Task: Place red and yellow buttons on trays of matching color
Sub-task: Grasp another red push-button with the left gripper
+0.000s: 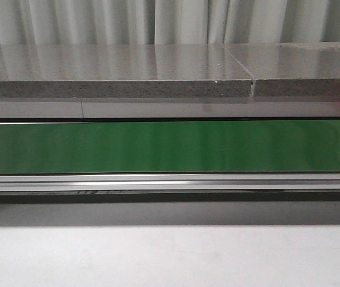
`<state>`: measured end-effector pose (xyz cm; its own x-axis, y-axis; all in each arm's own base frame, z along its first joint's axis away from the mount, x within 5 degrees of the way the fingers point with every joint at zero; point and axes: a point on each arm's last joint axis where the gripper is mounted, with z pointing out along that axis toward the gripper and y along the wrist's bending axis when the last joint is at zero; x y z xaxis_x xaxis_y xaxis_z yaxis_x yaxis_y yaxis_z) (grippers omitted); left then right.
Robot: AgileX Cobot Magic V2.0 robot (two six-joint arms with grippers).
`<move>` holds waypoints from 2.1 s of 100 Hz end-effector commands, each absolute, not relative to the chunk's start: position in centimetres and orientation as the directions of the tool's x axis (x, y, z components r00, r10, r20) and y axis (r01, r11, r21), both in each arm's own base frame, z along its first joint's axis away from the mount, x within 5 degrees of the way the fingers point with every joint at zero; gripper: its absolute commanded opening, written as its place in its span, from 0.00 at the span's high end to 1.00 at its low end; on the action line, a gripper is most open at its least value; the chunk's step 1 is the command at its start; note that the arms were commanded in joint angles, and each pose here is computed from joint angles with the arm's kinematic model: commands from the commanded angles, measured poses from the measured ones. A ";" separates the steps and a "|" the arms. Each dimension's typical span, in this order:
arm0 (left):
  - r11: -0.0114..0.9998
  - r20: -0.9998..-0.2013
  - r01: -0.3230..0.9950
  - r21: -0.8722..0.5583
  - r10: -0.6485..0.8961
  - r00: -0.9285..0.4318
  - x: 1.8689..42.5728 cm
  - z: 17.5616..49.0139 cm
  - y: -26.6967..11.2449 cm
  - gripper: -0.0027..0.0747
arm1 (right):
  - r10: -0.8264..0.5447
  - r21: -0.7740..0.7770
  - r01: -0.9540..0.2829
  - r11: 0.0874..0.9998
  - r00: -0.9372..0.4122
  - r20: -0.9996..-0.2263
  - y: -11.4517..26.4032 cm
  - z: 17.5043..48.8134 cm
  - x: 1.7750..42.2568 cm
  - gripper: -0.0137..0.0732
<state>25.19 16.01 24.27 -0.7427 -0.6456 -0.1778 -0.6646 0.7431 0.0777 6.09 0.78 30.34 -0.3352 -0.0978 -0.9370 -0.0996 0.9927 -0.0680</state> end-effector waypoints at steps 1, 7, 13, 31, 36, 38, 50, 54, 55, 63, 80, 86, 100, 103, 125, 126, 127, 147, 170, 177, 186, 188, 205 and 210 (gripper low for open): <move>0.760 -0.209 -0.649 0.039 -0.629 -0.749 26.2 25.5 16.2 0.41 | -0.091 -0.071 -0.085 0.994 -0.251 -0.964 0.7 31.7 6.2 0.92; 0.762 -0.196 -0.646 0.039 -0.628 -0.753 26.6 25.2 16.5 0.41 | -0.091 -0.071 -0.085 0.994 -0.251 -0.964 0.7 31.7 6.2 0.92; 0.763 -0.191 -0.644 0.047 -0.626 -0.756 26.9 25.0 16.7 0.41 | -0.091 -0.071 -0.085 0.994 -0.251 -0.964 0.7 31.7 6.2 0.92; 0.770 -0.144 -0.632 0.088 -0.618 -0.773 27.3 23.3 17.3 0.41 | -0.091 -0.071 -0.085 0.994 -0.251 -0.964 0.7 31.7 6.2 0.92; 0.771 -0.121 -0.630 0.091 -0.619 -0.776 27.5 22.6 17.4 0.41 | -0.091 -0.071 -0.085 0.994 -0.251 -0.964 0.7 31.7 6.2 0.92; 0.772 -0.116 -0.629 0.092 -0.619 -0.777 27.6 22.3 17.5 0.41 | -0.091 -0.071 -0.085 0.994 -0.251 -0.964 0.7 31.7 6.2 0.92; 0.774 -0.118 -0.626 0.092 -0.616 -0.779 28.0 21.6 17.7 0.41 | -0.091 -0.071 -0.085 0.994 -0.251 -0.964 0.7 31.7 6.2 0.92; 0.774 -0.116 -0.626 0.092 -0.616 -0.779 28.1 21.4 17.8 0.42 | -0.091 -0.071 -0.085 0.994 -0.251 -0.964 0.7 31.7 6.2 0.92; 0.774 -0.116 -0.626 0.092 -0.616 -0.779 28.1 21.4 17.8 0.42 | -0.091 -0.071 -0.085 0.994 -0.251 -0.964 0.7 31.7 6.2 0.92; 0.775 -0.118 -0.625 0.092 -0.615 -0.780 28.3 21.2 17.9 0.48 | -0.091 -0.071 -0.085 0.994 -0.251 -0.964 0.7 31.7 6.2 0.92; 0.778 -0.138 -0.622 0.090 -0.609 -0.781 28.5 21.3 18.0 0.74 | -0.091 -0.071 -0.085 0.994 -0.251 -0.964 0.7 31.7 6.2 0.92; 0.780 -0.139 -0.619 0.092 -0.606 -0.783 28.5 21.3 18.1 0.81 | -0.091 -0.071 -0.085 0.994 -0.251 -0.964 0.7 31.7 6.2 0.92; 0.781 -0.166 -0.618 0.092 -0.600 -0.783 28.3 22.3 17.9 0.85 | -0.091 -0.071 -0.085 0.994 -0.251 -0.964 0.7 31.7 6.2 0.92; 0.780 -0.179 -0.619 0.091 -0.599 -0.781 28.2 22.7 17.9 0.85 | -0.091 -0.071 -0.085 0.994 -0.251 -0.964 0.7 31.7 6.2 0.92; 0.809 -0.290 -0.587 0.027 -0.556 -0.779 27.5 27.1 16.8 0.85 | -0.091 -0.071 -0.085 0.994 -0.251 -0.964 0.7 31.7 6.2 0.92; 0.814 -0.294 -0.580 0.021 -0.550 -0.782 27.4 27.4 16.7 0.85 | -0.091 -0.071 -0.085 0.994 -0.251 -0.964 0.7 31.7 6.2 0.92; 0.816 -0.300 -0.578 0.012 -0.548 -0.781 27.5 27.7 16.6 0.85 | -0.091 -0.071 -0.085 0.994 -0.251 -0.964 0.7 31.7 6.2 0.92; 0.858 -0.362 -0.513 0.015 -0.474 -0.803 27.7 32.8 15.7 0.85 | -0.091 -0.071 -0.085 0.994 -0.251 -0.964 0.7 31.7 6.2 0.92; 0.953 -0.436 -0.299 0.052 -0.247 -0.866 30.3 36.5 10.9 0.85 | -0.091 -0.071 -0.085 0.994 -0.251 -0.964 0.7 31.7 6.2 0.92; 0.967 -0.434 -0.243 0.079 -0.186 -0.882 30.8 36.5 9.3 0.85 | -0.091 -0.071 -0.085 0.994 -0.251 -0.964 0.7 31.7 6.2 0.92; 0.978 -0.394 -0.191 0.084 -0.143 -0.908 31.2 36.0 7.8 0.85 | -0.091 -0.071 -0.085 0.994 -0.251 -0.964 0.7 31.7 6.2 0.92; 0.980 -0.385 -0.182 0.082 -0.137 -0.913 31.3 35.9 7.5 0.85 | -0.091 -0.071 -0.085 0.994 -0.251 -0.964 0.7 31.7 6.2 0.92; 0.988 -0.331 -0.135 0.071 -0.105 -0.938 32.7 34.2 6.3 0.85 | -0.091 -0.071 -0.085 0.994 -0.251 -0.964 0.7 31.7 6.2 0.92; 0.990 -0.308 -0.125 0.067 -0.098 -0.946 33.1 33.5 6.1 0.85 | -0.091 -0.071 -0.085 0.994 -0.251 -0.964 0.7 31.7 6.2 0.92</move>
<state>32.95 6.58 32.55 -0.9530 -0.1171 -0.2793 -0.1406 0.9879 0.0657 6.08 0.78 30.33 -0.3367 -0.0979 -0.9365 -0.1000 0.9927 -0.0679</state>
